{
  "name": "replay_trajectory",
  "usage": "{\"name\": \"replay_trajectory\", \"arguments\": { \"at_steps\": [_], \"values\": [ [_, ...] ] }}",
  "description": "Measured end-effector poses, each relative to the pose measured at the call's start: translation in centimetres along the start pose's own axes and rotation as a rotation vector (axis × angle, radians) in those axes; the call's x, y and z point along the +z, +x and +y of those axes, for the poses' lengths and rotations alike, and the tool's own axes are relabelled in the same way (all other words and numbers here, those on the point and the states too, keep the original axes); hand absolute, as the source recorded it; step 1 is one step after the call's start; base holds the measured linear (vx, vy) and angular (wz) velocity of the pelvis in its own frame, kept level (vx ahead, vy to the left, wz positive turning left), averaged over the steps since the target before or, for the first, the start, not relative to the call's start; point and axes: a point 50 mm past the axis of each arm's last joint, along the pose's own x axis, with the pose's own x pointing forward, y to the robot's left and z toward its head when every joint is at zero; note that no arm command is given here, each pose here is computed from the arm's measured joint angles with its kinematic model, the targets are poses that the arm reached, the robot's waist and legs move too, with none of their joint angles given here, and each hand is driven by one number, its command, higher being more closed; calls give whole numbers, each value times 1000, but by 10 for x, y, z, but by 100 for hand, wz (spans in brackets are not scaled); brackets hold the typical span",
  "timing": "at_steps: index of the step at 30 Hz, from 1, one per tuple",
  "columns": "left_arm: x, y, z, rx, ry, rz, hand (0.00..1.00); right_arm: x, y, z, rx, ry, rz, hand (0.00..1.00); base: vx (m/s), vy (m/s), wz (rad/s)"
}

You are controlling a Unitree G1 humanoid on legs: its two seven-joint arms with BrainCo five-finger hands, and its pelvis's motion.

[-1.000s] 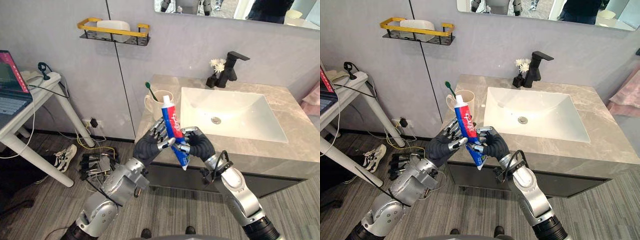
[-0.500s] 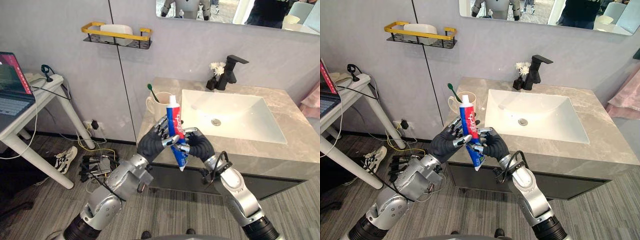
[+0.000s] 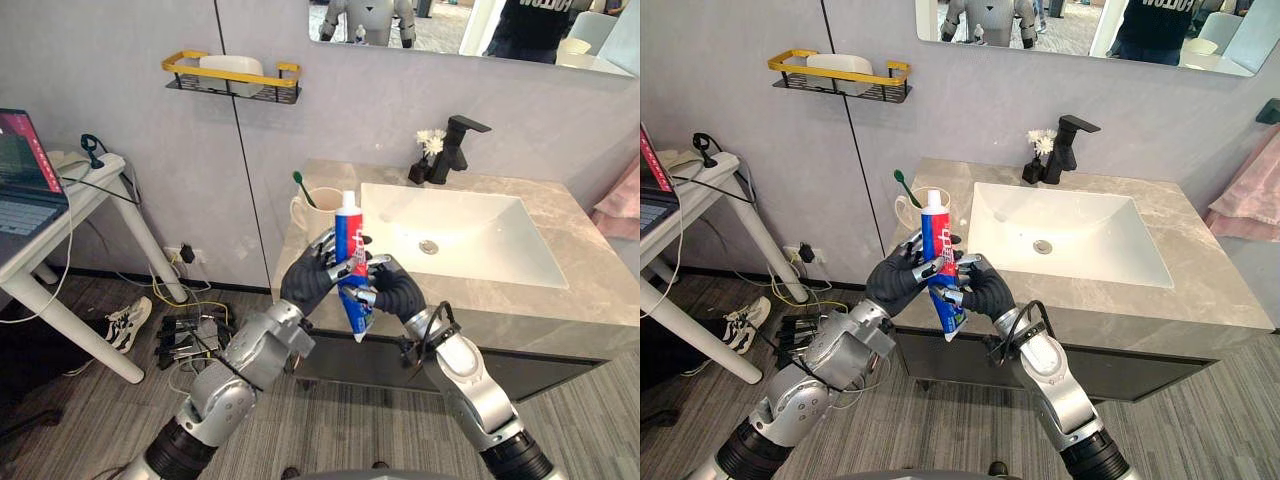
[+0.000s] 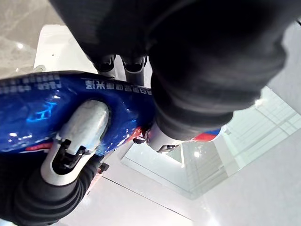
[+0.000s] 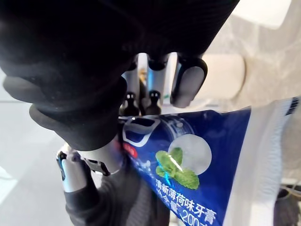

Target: Organize washtable

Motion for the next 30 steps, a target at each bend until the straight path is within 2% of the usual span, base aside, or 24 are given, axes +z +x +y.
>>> {"name": "replay_trajectory", "arguments": {
  "at_steps": [2,3,9,13,16,18,21,30],
  "values": [
    [0,1,0,2,2,-1,100,0,0,0,0,0,-1,100,0,0,0],
    [1,1,0,1,3,-3,100,1,1,0,0,-1,-3,0,0,0,0],
    [11,7,0,-9,59,-38,100,5,6,-1,4,-1,-26,0,0,2,-4],
    [20,14,3,-9,129,-66,100,-7,4,1,12,100,18,0,-1,7,-6],
    [34,29,6,-20,203,-93,100,-39,-10,10,56,187,172,0,-2,1,-1],
    [52,48,4,-50,287,-132,100,-73,-32,32,155,255,361,0,7,4,4],
    [77,69,11,-37,381,-173,100,-92,-57,54,229,328,479,0,7,2,-2],
    [101,82,19,25,515,-236,100,-93,-63,52,209,311,485,0,13,5,-2]
  ]
}}
